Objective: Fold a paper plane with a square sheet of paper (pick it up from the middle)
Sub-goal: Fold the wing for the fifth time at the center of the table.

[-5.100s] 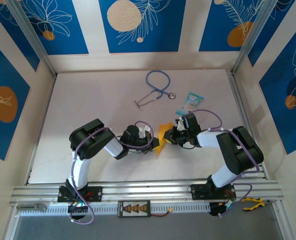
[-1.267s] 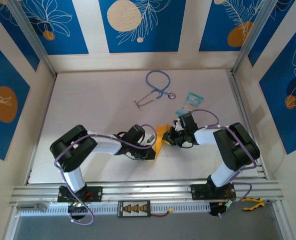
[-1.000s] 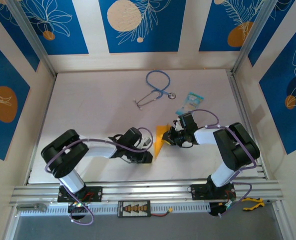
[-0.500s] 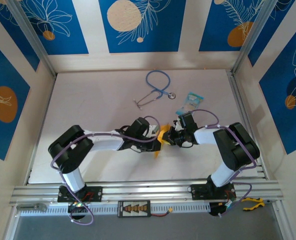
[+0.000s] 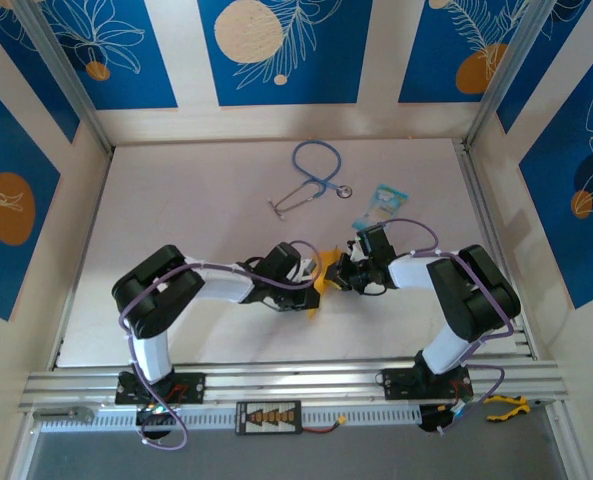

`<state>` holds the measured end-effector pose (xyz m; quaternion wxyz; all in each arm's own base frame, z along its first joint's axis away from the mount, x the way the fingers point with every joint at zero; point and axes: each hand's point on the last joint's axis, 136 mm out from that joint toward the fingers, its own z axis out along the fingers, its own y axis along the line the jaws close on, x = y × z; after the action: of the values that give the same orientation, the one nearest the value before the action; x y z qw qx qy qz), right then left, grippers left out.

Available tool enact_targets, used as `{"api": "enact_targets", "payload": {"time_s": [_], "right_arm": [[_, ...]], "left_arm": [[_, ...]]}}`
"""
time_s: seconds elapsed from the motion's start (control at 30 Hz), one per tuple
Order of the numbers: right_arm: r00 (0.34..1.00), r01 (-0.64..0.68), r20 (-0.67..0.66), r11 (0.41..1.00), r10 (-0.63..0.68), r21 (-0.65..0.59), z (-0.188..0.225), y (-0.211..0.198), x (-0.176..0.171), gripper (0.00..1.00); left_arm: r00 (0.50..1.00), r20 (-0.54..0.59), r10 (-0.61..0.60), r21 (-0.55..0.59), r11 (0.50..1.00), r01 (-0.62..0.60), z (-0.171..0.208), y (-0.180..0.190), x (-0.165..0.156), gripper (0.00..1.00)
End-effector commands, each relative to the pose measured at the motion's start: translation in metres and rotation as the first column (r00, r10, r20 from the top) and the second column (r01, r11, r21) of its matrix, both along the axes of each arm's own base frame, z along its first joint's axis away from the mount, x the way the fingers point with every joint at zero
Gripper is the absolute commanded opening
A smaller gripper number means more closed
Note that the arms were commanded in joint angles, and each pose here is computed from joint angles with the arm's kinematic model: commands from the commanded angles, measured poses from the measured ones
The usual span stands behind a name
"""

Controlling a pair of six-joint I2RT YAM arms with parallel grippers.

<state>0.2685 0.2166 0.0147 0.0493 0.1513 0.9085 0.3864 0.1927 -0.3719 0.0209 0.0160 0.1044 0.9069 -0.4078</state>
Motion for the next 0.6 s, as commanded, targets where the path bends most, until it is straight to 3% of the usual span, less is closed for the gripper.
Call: {"api": "enact_targets", "payload": {"time_s": [0.0, 0.37, 0.57], "right_arm": [[0.999, 0.015, -0.046, 0.998, -0.018, -0.067, -0.017, -0.008, -0.006, 0.12], [0.998, 0.017, -0.051, 0.997, -0.021, -0.077, -0.019, -0.009, -0.006, 0.12], [0.998, 0.015, -0.057, 0.997, -0.020, -0.081, -0.019, -0.010, -0.007, 0.12]], "left_arm": [[0.997, -0.074, -0.013, 0.028, 1.000, 0.015, -0.018, 0.009, -0.024, 0.02], [0.992, -0.122, -0.032, 0.048, 0.998, 0.038, -0.024, 0.022, -0.051, 0.03], [0.989, -0.128, -0.078, -0.016, 0.997, 0.076, -0.010, 0.019, -0.061, 0.04]]}}
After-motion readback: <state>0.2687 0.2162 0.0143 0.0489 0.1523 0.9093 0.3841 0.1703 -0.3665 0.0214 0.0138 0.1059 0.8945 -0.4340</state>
